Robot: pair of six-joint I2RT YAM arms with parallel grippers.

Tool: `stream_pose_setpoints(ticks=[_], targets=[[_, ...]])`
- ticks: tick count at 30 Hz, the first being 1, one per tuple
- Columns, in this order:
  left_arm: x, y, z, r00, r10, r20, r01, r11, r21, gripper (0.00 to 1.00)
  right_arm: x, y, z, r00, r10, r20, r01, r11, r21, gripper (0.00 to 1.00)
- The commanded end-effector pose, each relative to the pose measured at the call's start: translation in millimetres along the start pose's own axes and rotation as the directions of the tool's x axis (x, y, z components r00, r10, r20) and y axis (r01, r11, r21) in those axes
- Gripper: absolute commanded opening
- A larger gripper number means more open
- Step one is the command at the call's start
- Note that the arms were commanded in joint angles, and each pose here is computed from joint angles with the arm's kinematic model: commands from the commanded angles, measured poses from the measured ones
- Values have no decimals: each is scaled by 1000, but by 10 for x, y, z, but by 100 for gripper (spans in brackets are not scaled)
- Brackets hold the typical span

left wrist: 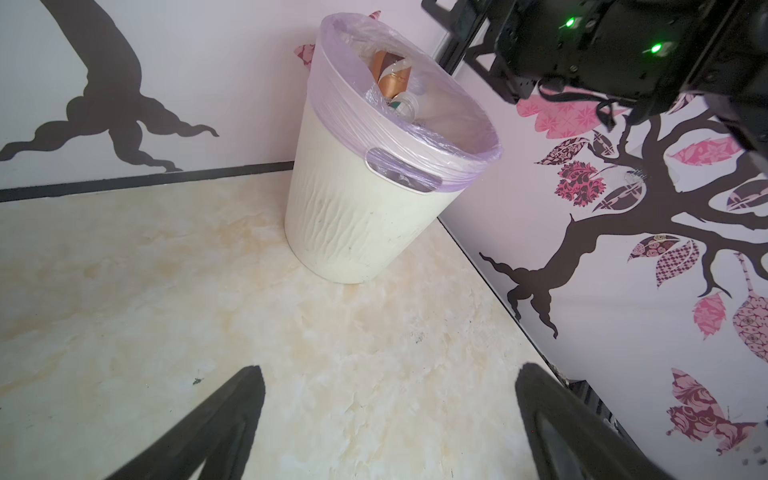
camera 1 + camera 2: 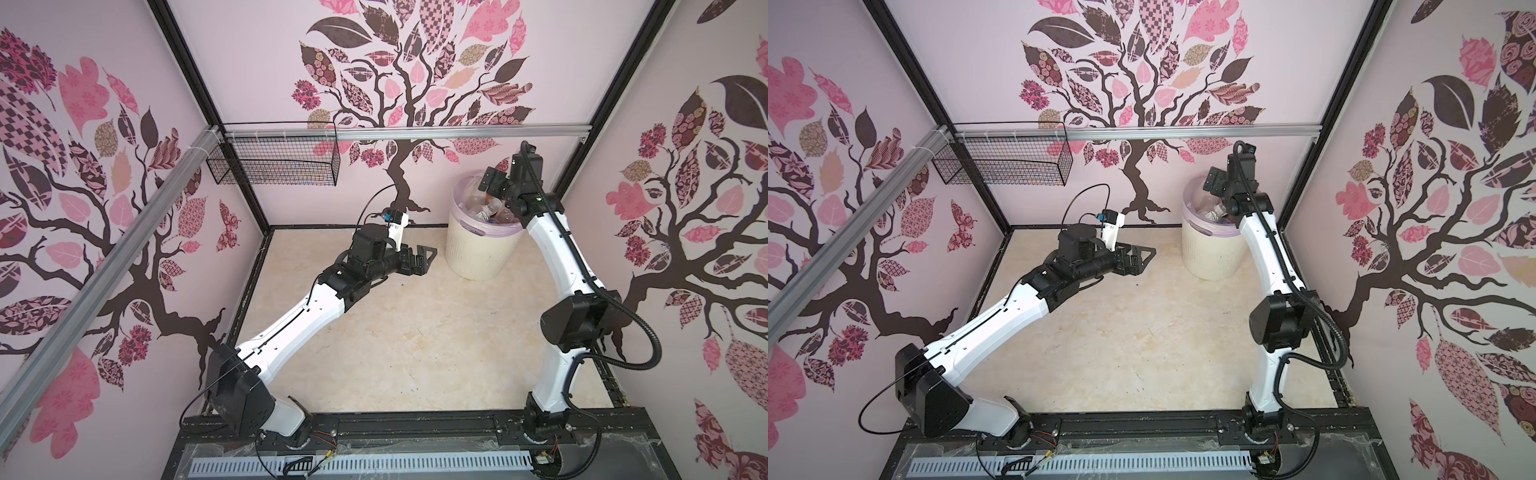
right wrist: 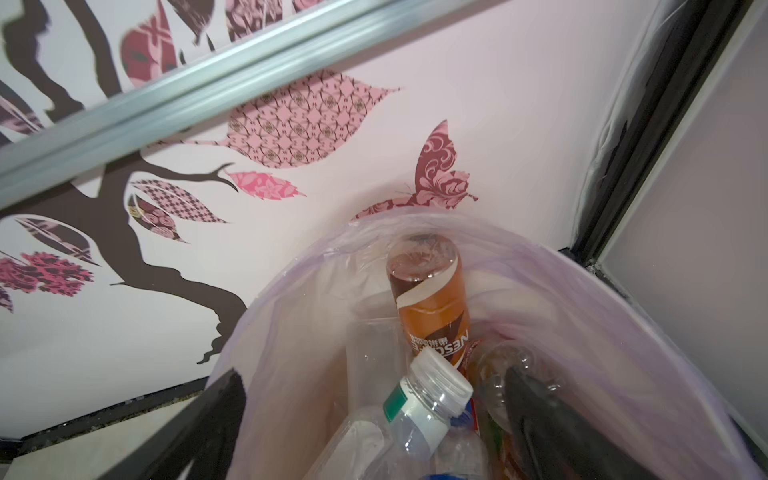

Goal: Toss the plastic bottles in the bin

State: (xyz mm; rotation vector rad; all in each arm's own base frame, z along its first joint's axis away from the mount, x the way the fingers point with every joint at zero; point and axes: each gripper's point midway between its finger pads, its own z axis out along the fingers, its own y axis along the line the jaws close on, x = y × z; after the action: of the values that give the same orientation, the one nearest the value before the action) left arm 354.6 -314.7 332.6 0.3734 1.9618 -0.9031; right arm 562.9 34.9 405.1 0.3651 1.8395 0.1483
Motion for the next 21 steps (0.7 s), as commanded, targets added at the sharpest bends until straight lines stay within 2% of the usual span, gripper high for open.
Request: stream_pose_setpoints(ticks=[1,6,11,21], targets=[[68,7,27,1000,-16,-10,16,1000,19,98,-825,140,-764,977,38,211,-23,997,-76,99],[45,-18,-43,1000,-23,2,22,999,24,98,-913,157,-948,974,44,224,-23,995,-95,100],[15,25,-135,1000,-5,8,5,1000,-17,98,-792,103,-1015,980,33,194,-16,996,-88,99],[-169,165,-502,992,101,80,-89,986,-141,98,-253,54,-1368,993,56,106,-35,982,-186,99]])
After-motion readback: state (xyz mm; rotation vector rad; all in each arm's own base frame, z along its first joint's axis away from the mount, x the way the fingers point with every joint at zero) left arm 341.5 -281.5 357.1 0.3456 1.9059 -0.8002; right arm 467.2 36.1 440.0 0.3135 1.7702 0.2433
